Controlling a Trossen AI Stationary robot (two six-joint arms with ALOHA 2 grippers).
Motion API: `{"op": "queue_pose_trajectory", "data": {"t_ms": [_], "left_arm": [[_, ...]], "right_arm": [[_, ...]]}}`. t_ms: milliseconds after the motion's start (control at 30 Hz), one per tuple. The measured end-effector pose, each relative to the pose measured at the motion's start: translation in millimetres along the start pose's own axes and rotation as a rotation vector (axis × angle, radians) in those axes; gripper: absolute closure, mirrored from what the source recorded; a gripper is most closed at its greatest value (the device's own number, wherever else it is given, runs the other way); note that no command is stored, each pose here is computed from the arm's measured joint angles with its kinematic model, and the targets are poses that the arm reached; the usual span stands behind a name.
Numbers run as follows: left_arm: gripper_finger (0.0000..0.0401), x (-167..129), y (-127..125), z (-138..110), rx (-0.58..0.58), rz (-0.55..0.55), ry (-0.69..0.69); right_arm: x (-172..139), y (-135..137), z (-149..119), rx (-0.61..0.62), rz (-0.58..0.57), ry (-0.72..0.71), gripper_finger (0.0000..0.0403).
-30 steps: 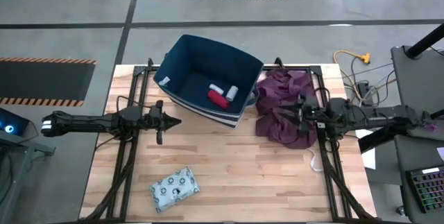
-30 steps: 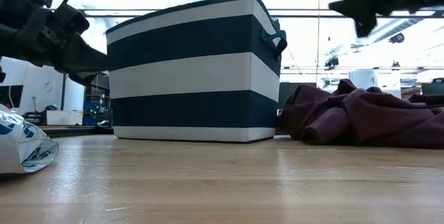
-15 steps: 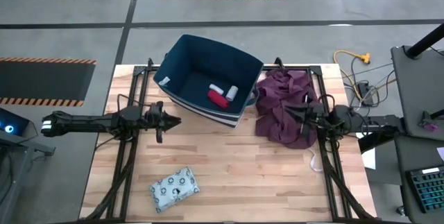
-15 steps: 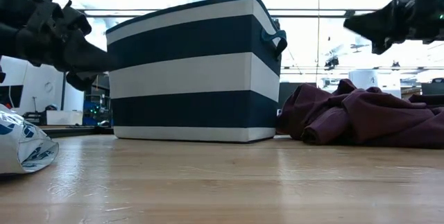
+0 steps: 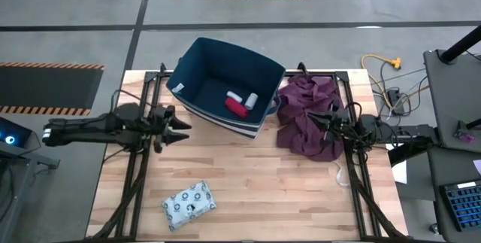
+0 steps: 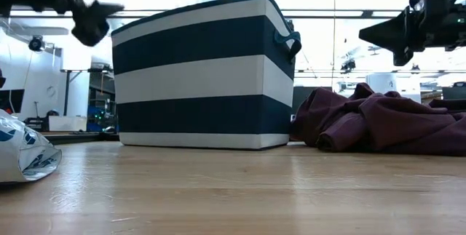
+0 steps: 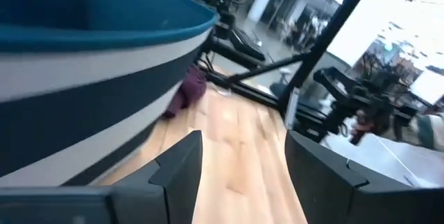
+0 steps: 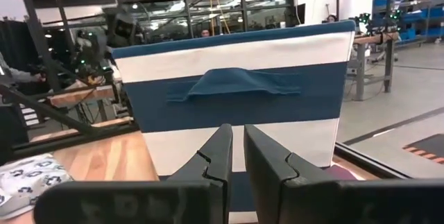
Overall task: Pick & place medical supplies in basket/bin
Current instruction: Put the white mailer bag into the blue bin
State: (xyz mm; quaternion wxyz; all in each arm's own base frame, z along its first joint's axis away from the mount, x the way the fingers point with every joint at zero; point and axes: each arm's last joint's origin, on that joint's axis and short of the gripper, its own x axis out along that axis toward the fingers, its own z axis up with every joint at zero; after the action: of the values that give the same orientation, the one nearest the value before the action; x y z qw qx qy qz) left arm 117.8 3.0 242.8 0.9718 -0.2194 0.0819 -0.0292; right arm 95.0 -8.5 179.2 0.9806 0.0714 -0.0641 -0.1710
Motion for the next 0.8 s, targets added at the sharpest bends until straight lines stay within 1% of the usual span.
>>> {"op": "queue_pose_trajectory", "data": {"t_ms": [200,300,433,567,633,700,800], "left_arm": [[0.0226,4.3,-27.9,46.5,-0.036,0.019,0.183],[0.0233,13.5,-40.6,64.4,-0.052,0.042,0.304],[0.0237,32.5,-58.0,82.0,-0.065,0.068,0.475],[0.0238,57.8,-80.6,89.0,-0.074,0.075,0.645],[0.0238,72.1,-92.9,87.4,-0.083,0.084,0.734],[0.0238,83.4,-108.3,89.5,-0.083,0.076,0.791],[0.0238,103.4,-129.0,81.3,-0.079,0.103,0.918]], "right_arm": [[-0.1,-0.7,0.1,-0.003,-0.023,-0.002,0.0372],[0.0,-0.7,0.2,0.002,-0.023,-0.003,0.0372],[-0.1,-0.7,0.4,0.004,-0.023,-0.003,0.0372],[-0.1,-0.6,0.4,0.004,-0.023,-0.003,0.0372],[0.0,-0.7,0.3,-0.017,-0.023,-0.002,0.0372],[0.0,-0.7,0.3,-0.043,-0.023,-0.002,0.0372],[0.0,-0.6,0.3,-0.074,-0.023,-0.002,0.0372]]}}
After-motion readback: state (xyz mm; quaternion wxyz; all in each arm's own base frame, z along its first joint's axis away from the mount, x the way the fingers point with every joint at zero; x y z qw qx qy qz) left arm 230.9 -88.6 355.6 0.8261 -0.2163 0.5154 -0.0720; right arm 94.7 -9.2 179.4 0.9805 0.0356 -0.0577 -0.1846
